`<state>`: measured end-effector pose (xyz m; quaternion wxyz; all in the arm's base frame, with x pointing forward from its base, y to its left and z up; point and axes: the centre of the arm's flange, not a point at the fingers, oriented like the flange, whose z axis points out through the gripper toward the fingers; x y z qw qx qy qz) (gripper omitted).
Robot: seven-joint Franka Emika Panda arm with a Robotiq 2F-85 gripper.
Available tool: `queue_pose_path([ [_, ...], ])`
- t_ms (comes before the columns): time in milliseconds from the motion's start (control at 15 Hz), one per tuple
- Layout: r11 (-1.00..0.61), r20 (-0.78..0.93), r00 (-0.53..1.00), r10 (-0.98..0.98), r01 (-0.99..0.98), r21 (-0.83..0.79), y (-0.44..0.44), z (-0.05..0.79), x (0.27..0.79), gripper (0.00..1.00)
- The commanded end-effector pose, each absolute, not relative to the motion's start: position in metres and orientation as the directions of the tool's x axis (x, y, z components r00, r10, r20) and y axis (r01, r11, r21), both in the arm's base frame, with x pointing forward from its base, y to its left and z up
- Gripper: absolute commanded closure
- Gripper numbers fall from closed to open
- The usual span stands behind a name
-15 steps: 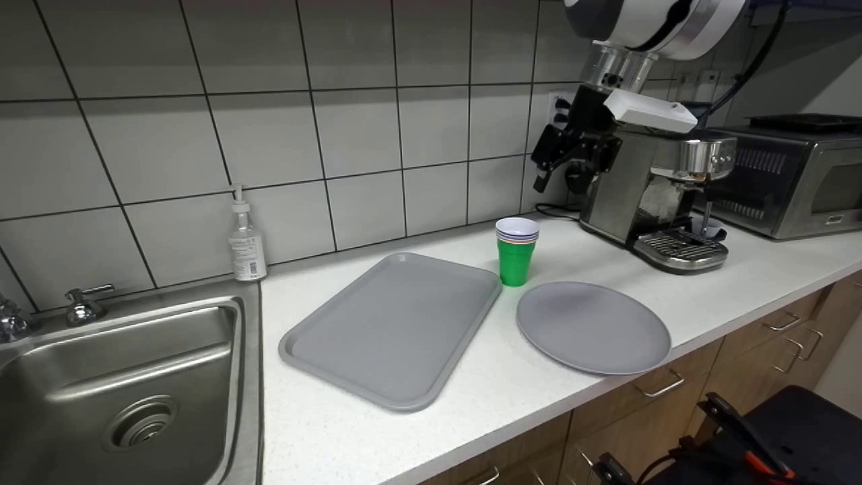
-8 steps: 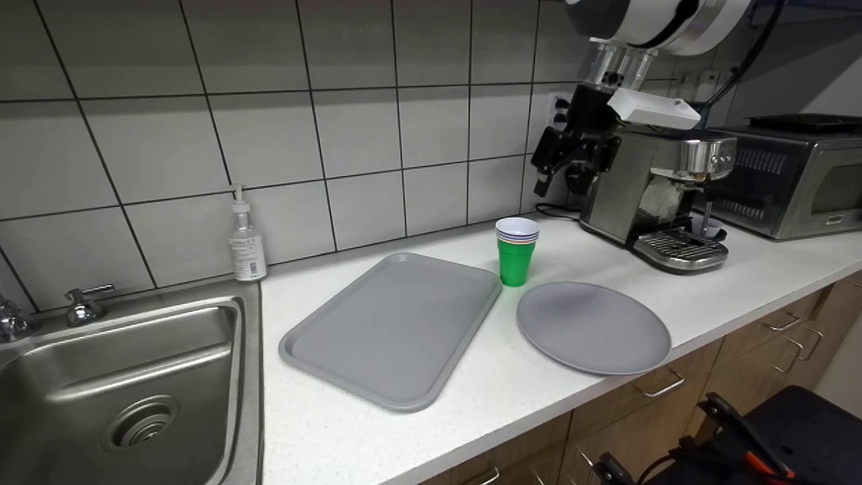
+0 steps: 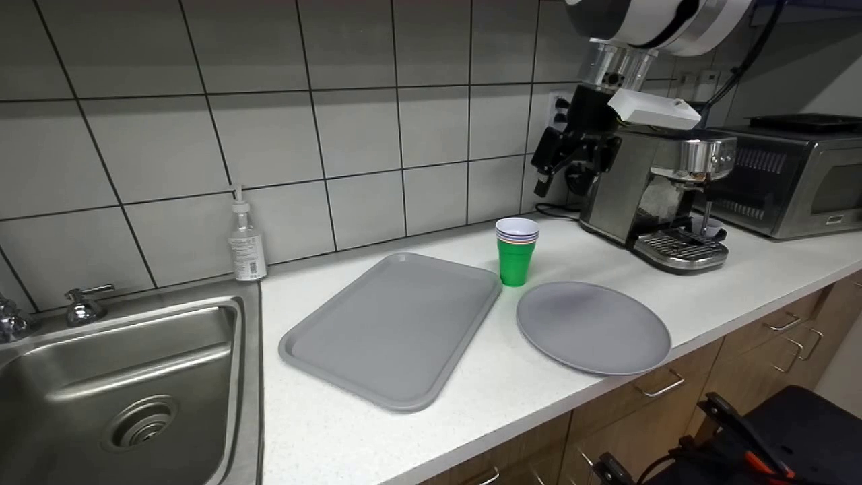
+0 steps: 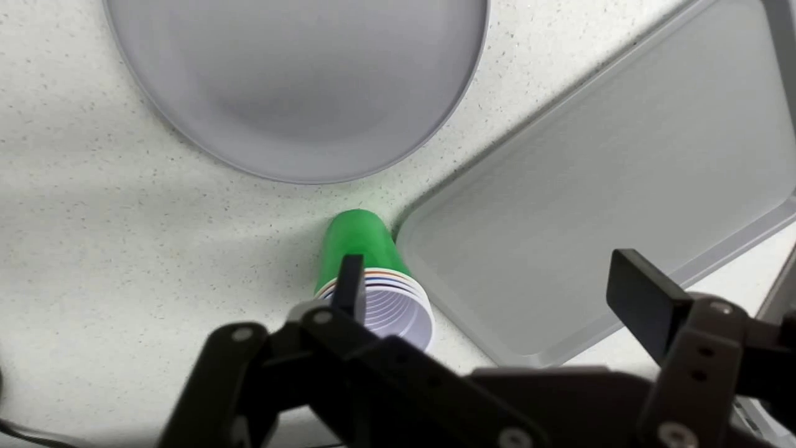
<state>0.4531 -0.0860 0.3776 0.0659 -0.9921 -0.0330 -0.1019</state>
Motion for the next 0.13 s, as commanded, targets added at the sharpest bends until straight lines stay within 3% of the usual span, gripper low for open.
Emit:
queue_pose_path([
  [0,-0.989,0.206,0.977,0.052,0.079,-0.124,-0.086,0.3776,0.4531,0.0],
  [67,-0.989,0.206,0.977,0.052,0.079,-0.124,-0.086,0.3776,0.453,0.0],
])
